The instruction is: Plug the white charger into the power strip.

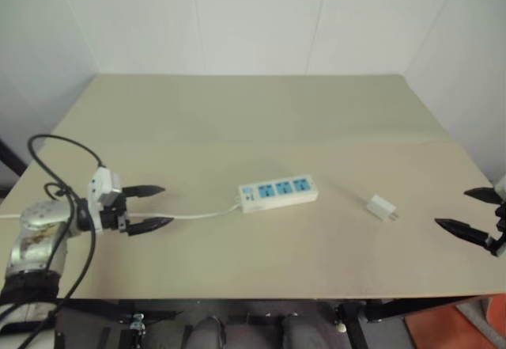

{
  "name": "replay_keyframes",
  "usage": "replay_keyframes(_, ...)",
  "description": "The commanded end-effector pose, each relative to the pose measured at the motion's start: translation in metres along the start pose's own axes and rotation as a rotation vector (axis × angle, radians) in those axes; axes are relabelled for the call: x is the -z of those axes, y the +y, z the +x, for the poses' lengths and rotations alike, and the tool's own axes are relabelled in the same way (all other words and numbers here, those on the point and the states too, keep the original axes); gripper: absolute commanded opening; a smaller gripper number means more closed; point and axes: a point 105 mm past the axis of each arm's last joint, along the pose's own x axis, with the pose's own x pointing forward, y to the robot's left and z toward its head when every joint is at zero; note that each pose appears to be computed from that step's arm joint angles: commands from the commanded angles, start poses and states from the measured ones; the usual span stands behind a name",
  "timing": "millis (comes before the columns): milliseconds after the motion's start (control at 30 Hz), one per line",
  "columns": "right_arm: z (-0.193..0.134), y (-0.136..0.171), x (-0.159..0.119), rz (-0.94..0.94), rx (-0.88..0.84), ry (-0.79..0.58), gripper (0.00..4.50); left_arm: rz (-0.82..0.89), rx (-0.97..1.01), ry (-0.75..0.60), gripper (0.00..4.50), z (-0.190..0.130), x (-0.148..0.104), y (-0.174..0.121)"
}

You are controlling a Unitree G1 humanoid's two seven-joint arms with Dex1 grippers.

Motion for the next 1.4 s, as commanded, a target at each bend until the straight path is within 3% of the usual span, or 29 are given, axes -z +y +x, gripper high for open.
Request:
replay_keyframes(33,0.003,0.001,-0.018,-0.032,0.002,-0.054,4.50,0.076,0.017,-0.068,4.49,0.017,-0.013,0.006)
replay_keyframes(200,0.024,0.017,-0.033,-0.056,-0.067,-0.106,4.50,0.113,0.070,-0.275,4.49,0.047,-0.037,0.015)
replay_keyframes(433,0.046,0.040,-0.057,-0.102,-0.131,-0.189,4.50,0.162,0.211,-0.243,4.49,0.098,-0.032,0.015)
replay_keyframes(833,0.058,0.082,-0.088,-0.143,-0.232,-0.285,4.50,0.153,0.169,-0.179,4.49,0.151,-0.018,0.009)
replay_keyframes(1100,0.058,0.079,-0.087,-0.144,-0.204,-0.269,4.50,0.136,0.151,-0.056,4.49,0.175,-0.001,0.002)
replay_keyframes(1400,0.062,0.082,-0.088,-0.136,-0.201,-0.273,4.50,0.054,0.205,-0.039,4.49,0.187,0.005,-0.010)
